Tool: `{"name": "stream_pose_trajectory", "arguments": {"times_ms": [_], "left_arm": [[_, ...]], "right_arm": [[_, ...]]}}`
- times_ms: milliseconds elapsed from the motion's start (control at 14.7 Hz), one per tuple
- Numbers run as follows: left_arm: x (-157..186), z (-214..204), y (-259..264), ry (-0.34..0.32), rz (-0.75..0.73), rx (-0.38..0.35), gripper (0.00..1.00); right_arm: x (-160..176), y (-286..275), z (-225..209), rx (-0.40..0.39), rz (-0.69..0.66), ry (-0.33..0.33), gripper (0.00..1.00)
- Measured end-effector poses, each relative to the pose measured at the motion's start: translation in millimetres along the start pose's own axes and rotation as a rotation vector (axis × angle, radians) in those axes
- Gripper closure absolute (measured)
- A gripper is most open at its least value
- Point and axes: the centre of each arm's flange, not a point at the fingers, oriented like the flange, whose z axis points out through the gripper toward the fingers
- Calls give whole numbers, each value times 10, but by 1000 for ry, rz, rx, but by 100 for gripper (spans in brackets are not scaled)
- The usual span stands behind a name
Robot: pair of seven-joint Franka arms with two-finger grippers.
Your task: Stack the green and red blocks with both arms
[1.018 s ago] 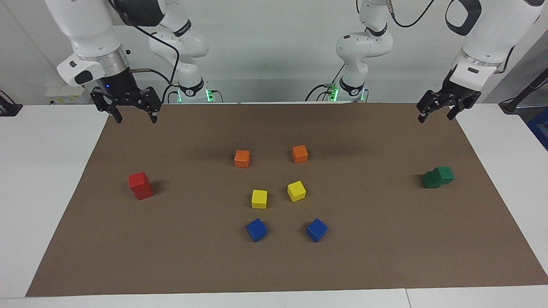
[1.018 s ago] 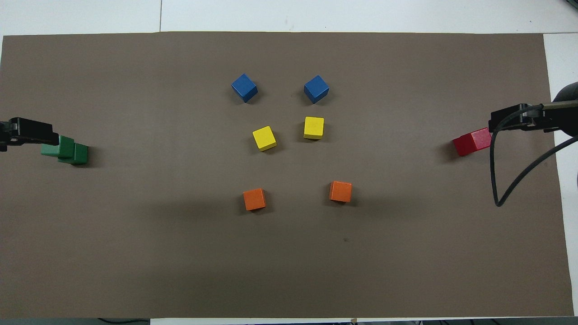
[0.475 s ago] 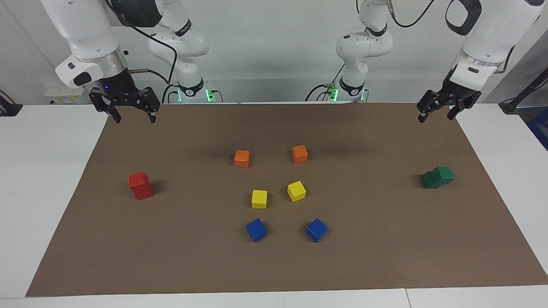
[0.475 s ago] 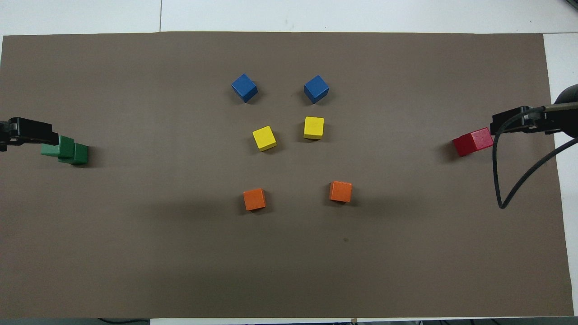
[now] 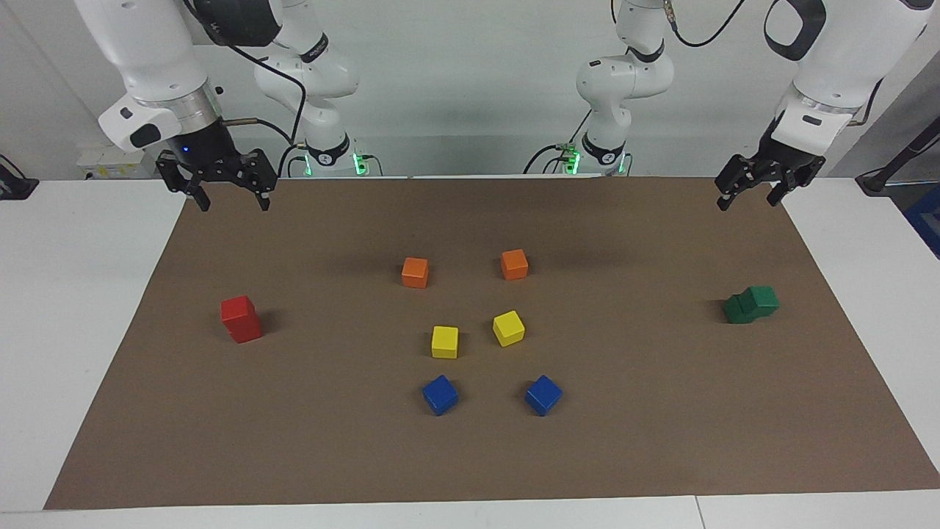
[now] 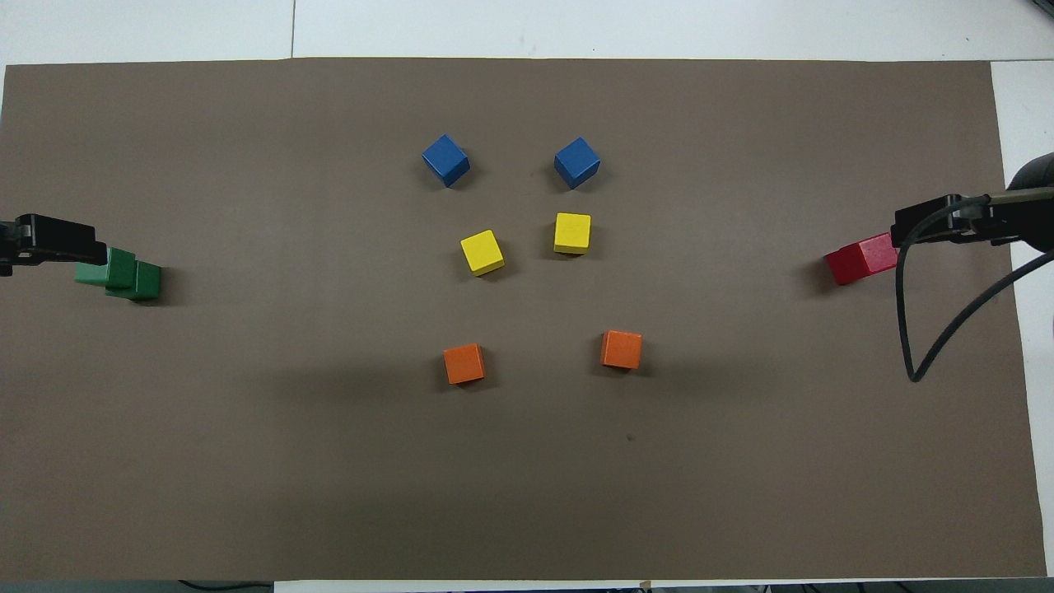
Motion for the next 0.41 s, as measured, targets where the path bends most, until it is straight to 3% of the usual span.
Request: {"name": "stream_pose_trajectory", "arguments": {"times_ms": [407], "left_arm": [[0,0,0,0,0,0,0]], "right_arm": [[-12,-6,73,-1,12,-19,0]]}}
